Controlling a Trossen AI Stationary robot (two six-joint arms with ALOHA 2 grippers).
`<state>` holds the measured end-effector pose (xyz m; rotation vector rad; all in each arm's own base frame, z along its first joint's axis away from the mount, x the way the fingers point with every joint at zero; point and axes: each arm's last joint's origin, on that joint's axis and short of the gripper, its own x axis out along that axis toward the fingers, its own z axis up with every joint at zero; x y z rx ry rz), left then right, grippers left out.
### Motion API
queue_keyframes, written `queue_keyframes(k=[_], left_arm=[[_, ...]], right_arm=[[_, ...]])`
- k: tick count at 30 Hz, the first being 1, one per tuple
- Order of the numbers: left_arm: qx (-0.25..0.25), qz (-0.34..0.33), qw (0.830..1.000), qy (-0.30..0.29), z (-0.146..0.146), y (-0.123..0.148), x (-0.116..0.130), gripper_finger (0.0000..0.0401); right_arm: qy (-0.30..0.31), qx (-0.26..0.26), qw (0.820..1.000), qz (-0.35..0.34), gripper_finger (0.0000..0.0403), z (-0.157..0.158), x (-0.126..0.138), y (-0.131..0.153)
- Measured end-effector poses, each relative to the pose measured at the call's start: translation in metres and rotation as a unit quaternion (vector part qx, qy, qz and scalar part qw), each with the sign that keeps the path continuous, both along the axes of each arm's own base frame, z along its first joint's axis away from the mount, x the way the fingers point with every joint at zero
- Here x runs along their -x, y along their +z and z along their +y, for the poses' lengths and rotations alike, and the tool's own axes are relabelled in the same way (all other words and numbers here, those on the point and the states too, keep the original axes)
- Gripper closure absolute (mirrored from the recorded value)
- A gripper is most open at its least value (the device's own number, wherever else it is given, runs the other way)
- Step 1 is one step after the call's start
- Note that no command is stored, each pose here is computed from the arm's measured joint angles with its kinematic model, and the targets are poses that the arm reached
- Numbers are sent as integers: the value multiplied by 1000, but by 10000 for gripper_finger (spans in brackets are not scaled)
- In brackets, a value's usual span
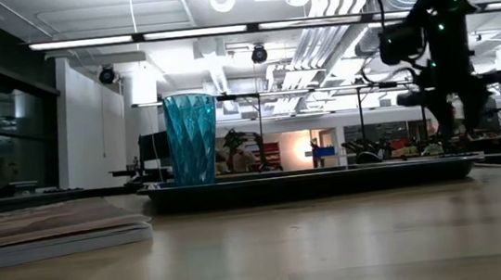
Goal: Pick and place plate/cup/fork/spoon on tray
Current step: Put the orange fork on the black tray
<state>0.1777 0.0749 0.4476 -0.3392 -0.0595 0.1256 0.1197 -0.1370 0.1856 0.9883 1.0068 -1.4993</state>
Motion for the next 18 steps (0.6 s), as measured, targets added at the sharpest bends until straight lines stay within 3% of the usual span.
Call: queue_keyframes(k=[3,7,11,15,18], left_arm=[[6,8,1000,0,3,-3,-6,185],[19,19,1000,0,6,-8,-13,185],[28,19,999,-1,7,-9,-15,185],[29,19,999,-1,7,-9,-15,185],[29,19,999,-1,7,-9,-15,185]], right_arm=[[-34,17,999,-20,212,1,2,-15],[-64,43,996,-54,206,3,4,-34],[-97,78,992,-30,206,4,8,-40],[-92,106,990,-17,206,1,7,-38],[-89,98,991,-9,206,-3,9,-40]])
